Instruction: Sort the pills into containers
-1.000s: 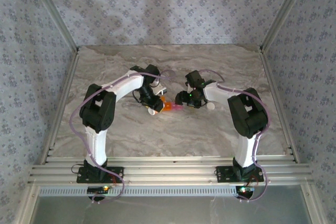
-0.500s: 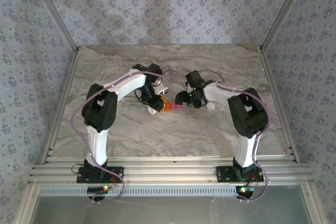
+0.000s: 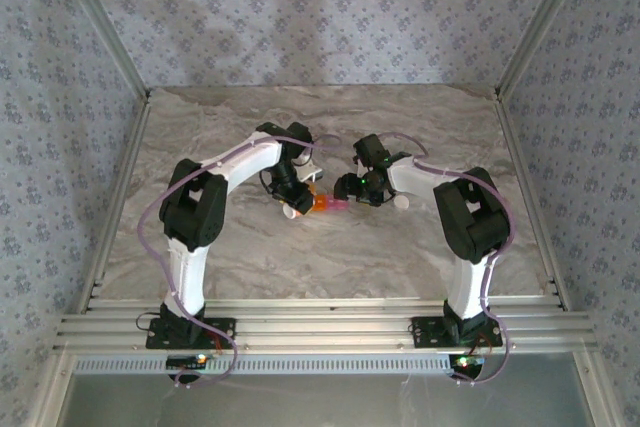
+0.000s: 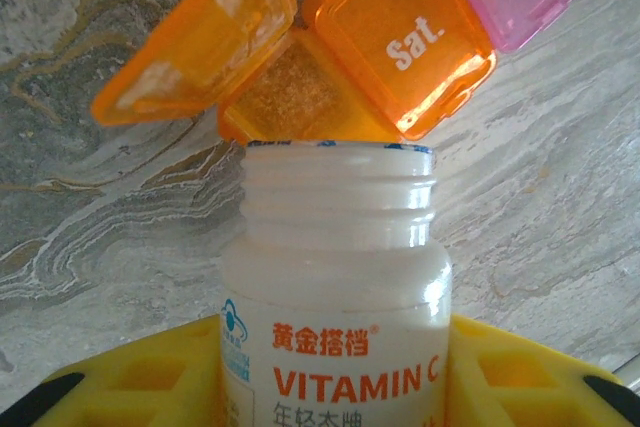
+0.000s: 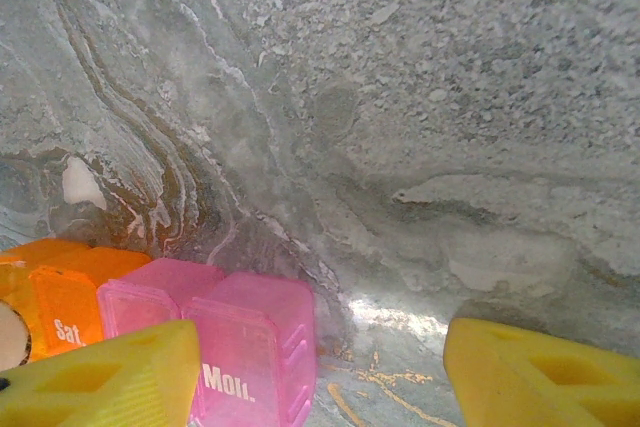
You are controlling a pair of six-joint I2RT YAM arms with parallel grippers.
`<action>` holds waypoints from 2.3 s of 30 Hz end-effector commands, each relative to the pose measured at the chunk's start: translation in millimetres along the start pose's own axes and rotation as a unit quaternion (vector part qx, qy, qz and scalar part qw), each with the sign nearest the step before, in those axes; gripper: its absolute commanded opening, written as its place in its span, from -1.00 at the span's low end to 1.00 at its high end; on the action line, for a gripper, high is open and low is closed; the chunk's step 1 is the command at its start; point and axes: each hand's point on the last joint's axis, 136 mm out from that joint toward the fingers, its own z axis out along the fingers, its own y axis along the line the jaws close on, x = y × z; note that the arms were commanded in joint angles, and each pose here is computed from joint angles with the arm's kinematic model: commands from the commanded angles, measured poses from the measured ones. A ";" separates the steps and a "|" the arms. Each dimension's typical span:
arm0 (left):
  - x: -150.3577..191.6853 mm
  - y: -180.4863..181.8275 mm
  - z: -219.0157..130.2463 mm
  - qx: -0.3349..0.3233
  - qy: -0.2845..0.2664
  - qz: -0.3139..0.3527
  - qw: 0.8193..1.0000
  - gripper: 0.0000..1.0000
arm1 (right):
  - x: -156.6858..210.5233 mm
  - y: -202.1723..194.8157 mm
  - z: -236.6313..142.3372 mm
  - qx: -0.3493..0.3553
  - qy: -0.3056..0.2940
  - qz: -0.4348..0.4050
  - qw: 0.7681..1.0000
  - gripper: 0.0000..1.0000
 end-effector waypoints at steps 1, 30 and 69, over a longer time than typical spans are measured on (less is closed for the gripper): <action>3.7 -2.3 -3.9 -0.008 0.015 0.011 1.000 -1.00 | 1.6 -7.8 18.4 0.007 0.011 -0.005 1.000 0.37; 4.8 1.7 -2.0 -0.046 0.052 0.038 0.997 -1.00 | 5.1 -10.3 19.5 0.011 0.019 -0.004 1.000 0.37; 1.2 7.3 -9.3 -0.076 0.062 0.056 0.994 -1.00 | -4.4 -2.3 17.0 0.004 0.017 -0.013 1.000 0.37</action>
